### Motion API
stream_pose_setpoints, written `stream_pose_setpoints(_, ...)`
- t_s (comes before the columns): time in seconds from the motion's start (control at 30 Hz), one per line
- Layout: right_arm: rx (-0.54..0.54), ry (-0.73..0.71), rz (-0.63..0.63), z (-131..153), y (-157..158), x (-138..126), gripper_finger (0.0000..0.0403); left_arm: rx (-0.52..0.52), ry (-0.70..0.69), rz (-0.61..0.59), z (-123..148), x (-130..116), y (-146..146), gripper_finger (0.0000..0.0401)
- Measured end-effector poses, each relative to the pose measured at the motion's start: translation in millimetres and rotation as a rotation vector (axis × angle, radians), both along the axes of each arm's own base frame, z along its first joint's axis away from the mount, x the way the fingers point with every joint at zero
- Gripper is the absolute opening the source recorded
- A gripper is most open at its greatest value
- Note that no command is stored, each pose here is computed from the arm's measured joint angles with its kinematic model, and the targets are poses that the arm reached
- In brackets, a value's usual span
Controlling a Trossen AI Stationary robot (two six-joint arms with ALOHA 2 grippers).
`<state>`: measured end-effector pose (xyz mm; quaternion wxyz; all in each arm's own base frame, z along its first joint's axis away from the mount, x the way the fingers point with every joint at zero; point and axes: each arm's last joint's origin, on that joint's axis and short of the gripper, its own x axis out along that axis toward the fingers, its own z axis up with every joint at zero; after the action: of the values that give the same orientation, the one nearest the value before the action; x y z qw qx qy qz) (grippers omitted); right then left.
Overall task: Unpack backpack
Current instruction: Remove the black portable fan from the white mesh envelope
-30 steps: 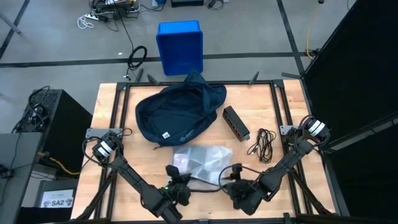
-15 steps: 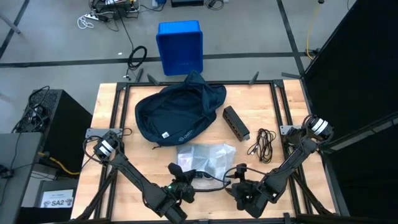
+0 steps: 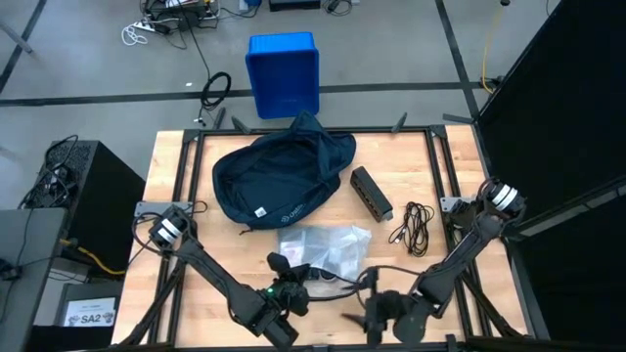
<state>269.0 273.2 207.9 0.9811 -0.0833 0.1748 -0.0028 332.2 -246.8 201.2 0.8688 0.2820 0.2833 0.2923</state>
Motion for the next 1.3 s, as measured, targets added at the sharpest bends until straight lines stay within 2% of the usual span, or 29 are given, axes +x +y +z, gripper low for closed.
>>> stream_pose_setpoints(0.1, 0.025, -0.030, 0.104, -14.1, 3.9, 18.9, 0.0286, -0.006, -0.008, 0.012, 0.4, 3.9, 3.7, 0.0000)
stream_pose_setpoints(0.2, 0.023, -0.012, 0.138, -37.7, 1.9, 34.1, 0.0282, -0.017, -0.003, 0.019, 0.3, 6.9, 7.1, 0.0000)
stream_pose_setpoints(0.3, -0.013, 0.033, 0.064, -56.0, -7.6, 42.9, 0.0277, -0.024, 0.004, 0.020, 0.1, 7.6, 8.1, 0.0000)
stream_pose_setpoints(0.47, -0.082, 0.073, -0.141, -66.3, -25.4, 46.4, 0.0280, -0.033, 0.014, 0.015, -0.3, 7.4, 7.7, 0.0000)
stream_pose_setpoints(0.7, -0.114, 0.202, -0.260, -79.9, -49.8, 48.2, 0.0310, -0.058, 0.039, 0.006, -1.3, 7.3, 7.4, 0.0000)
stream_pose_setpoints(0.97, -0.146, 0.239, -0.307, -82.1, -67.5, 56.4, 0.0331, -0.068, 0.061, -0.003, -2.0, 7.0, 7.1, 0.0000)
stream_pose_setpoints(1.17, -0.302, 0.282, -0.295, -84.1, -73.6, 55.4, 0.0330, -0.057, 0.097, -0.008, -2.9, 5.4, 8.4, 0.0000)
stream_pose_setpoints(1.3, -0.314, 0.264, -0.360, -84.4, -77.1, 54.4, 0.0319, -0.056, 0.102, -0.009, -3.0, 5.2, 8.6, 0.0000)
